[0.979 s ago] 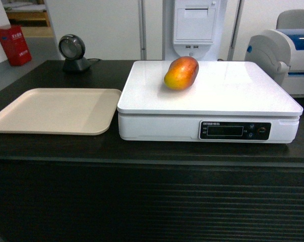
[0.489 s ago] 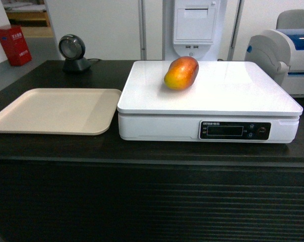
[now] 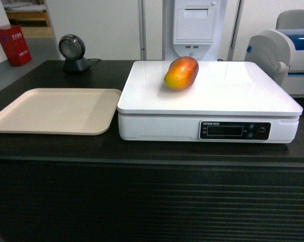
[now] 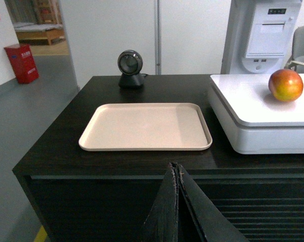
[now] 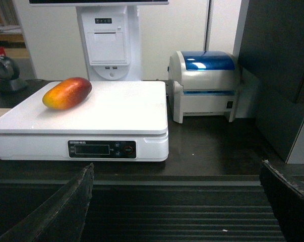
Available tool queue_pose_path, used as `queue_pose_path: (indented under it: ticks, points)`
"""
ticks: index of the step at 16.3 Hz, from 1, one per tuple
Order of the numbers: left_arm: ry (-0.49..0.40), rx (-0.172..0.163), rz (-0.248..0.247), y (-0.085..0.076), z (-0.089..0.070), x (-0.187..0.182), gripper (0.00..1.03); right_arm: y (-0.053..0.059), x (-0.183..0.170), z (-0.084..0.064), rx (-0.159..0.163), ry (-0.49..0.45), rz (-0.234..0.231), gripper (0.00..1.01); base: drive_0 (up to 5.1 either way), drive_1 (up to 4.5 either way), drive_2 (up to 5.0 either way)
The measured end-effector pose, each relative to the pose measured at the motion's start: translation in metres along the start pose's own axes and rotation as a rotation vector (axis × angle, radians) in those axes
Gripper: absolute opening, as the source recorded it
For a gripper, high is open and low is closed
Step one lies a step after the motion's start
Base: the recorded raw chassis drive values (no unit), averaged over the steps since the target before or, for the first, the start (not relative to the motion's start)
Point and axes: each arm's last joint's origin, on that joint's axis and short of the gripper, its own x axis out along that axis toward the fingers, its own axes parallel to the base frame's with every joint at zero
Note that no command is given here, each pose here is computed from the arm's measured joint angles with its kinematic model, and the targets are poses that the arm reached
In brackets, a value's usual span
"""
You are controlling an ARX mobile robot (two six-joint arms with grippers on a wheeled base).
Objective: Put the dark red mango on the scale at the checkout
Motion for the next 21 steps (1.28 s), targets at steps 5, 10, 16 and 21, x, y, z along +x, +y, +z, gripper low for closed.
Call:
queue_pose_path:
  ticks: [5, 10, 16, 21]
  points:
    - [-0.004, -0.001, 0.000, 0.0000, 0.0006, 0.0000, 0.18, 0.0000, 0.0000, -0.0001, 0.000, 0.001, 0.000, 0.98, 0.0, 0.00, 0.0]
    - [-0.004, -0.001, 0.000, 0.0000, 0.0006, 0.0000, 0.76, 0.0000, 0.0000, -0.0001, 0.000, 0.001, 0.000, 0.98, 0.0, 0.00, 0.0]
    - [-0.004, -0.001, 0.000, 0.0000, 0.0006, 0.0000, 0.98, 0.0000, 0.0000, -0.0001, 0.000, 0.001, 0.000, 0.98, 0.0, 0.00, 0.0]
    - [-0.004, -0.001, 0.000, 0.0000, 0.0006, 0.0000, 0.98, 0.0000, 0.0000, -0.0001, 0.000, 0.001, 0.000, 0.98, 0.0, 0.00, 0.0]
